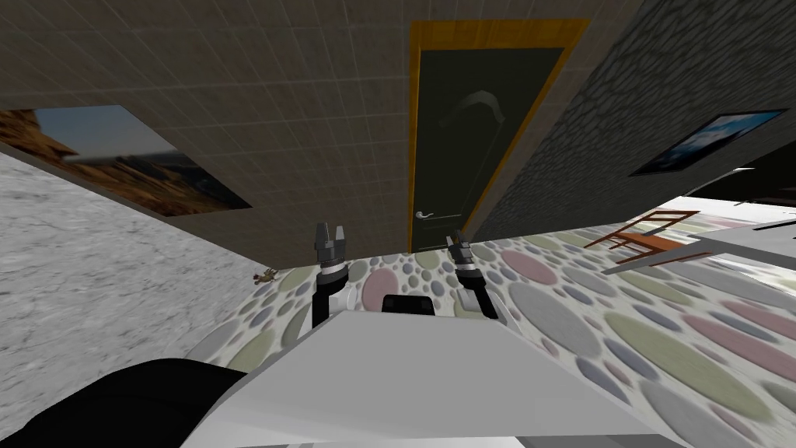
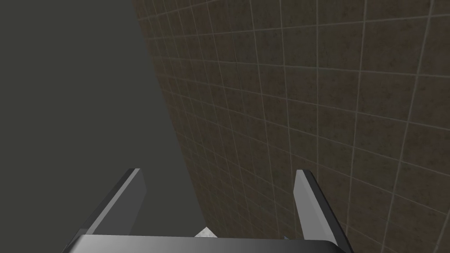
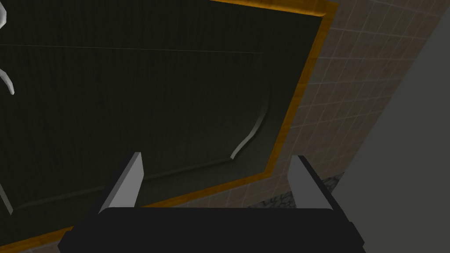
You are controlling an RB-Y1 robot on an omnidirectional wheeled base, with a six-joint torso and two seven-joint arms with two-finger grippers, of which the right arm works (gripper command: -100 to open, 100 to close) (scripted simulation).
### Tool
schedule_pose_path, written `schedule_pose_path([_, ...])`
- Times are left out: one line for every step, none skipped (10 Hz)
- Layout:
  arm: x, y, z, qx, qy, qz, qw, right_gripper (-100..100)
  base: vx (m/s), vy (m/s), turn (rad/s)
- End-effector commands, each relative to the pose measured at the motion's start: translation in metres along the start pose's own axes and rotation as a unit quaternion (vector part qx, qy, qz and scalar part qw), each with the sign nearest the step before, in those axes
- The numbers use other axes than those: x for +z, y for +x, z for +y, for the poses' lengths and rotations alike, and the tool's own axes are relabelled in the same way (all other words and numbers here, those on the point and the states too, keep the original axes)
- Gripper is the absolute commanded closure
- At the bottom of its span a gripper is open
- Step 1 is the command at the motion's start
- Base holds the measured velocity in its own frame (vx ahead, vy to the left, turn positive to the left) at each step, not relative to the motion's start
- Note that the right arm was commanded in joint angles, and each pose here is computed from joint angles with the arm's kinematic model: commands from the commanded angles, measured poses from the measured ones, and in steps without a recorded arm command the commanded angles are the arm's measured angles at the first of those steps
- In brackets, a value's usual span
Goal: Pull the door open
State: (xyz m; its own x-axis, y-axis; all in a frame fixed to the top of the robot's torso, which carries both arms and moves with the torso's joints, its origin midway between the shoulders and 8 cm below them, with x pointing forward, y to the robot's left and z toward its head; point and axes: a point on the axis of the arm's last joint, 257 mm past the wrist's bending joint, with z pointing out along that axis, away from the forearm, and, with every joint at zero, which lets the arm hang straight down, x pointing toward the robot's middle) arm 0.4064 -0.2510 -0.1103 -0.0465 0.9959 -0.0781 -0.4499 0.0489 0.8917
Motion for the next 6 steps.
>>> schedule_pose_path([-0.0022, -0.002, -0.014, 0.0, 0.01, 0.005, 0.9999, -100, 0.083, 0.022, 0.004])
schedule_pose_path([-0.0036, -0.002, -0.023, 0.0, 0.017, 0.009, 0.9998, -100, 0.09, 0.021, 0.002])
schedule_pose_path([-0.0051, -0.003, -0.031, -0.001, 0.023, 0.012, 0.9997, -100, 0.099, 0.025, 0.004])
schedule_pose_path([-0.0066, -0.004, -0.04, -0.001, 0.03, 0.015, 0.9994, -100, 0.107, 0.024, 0.002])
schedule_pose_path([-0.0084, -0.006, -0.049, -0.001, 0.037, 0.018, 0.9992, -100, 0.112, 0.021, 0.002])
schedule_pose_path([-0.0102, -0.007, -0.057, -0.002, 0.043, 0.021, 0.9988, -100, 0.114, 0.018, 0.004])
